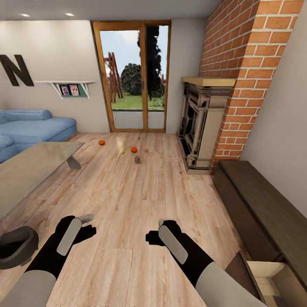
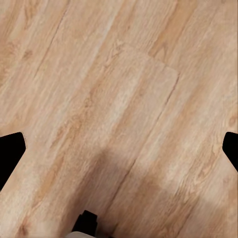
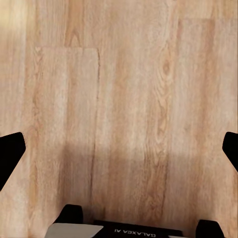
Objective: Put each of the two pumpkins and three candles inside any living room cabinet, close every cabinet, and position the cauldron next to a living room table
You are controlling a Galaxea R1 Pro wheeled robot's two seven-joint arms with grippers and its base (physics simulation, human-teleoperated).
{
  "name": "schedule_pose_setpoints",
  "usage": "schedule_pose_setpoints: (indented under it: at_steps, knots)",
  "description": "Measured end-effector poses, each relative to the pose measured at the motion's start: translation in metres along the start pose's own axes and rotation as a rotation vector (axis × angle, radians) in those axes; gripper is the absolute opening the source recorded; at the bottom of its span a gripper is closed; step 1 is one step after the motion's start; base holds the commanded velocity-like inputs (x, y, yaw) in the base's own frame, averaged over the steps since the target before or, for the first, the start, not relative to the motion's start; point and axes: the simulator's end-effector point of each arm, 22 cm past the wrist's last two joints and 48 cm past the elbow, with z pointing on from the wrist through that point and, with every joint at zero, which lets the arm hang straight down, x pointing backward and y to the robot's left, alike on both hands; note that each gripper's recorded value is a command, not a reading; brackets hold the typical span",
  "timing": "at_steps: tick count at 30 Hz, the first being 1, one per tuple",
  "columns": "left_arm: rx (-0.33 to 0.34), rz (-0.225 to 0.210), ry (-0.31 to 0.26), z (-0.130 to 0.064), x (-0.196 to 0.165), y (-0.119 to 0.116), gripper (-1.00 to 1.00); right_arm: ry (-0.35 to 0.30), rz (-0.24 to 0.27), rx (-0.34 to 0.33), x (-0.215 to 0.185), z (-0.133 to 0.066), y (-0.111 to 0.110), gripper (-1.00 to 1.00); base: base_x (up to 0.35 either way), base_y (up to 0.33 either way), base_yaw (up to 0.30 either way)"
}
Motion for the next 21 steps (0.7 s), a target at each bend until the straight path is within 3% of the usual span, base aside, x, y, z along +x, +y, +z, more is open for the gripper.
schedule_pose_setpoints:
  at_steps: [8, 15, 18, 21]
  knots:
    - [0.000, 0.003, -0.001, 0.000, 0.000, -0.001, 1.00, 0.010, 0.010, -0.010, 0.002, 0.000, 0.001, 1.00, 0.020, 0.000, 0.123]
    - [-0.008, 0.001, -0.005, 0.000, -0.003, 0.007, 1.00, -0.001, 0.037, -0.009, 0.003, 0.003, -0.001, 1.00, 0.254, 0.052, 0.005]
    - [-0.014, 0.001, -0.008, 0.000, -0.005, 0.011, 1.00, -0.026, 0.068, -0.005, 0.000, 0.006, -0.003, 1.00, 0.315, 0.119, 0.001]
    - [-0.018, 0.002, -0.003, 0.001, -0.003, 0.013, 1.00, -0.078, 0.132, 0.000, -0.004, 0.009, -0.006, 1.00, 0.316, 0.154, 0.000]
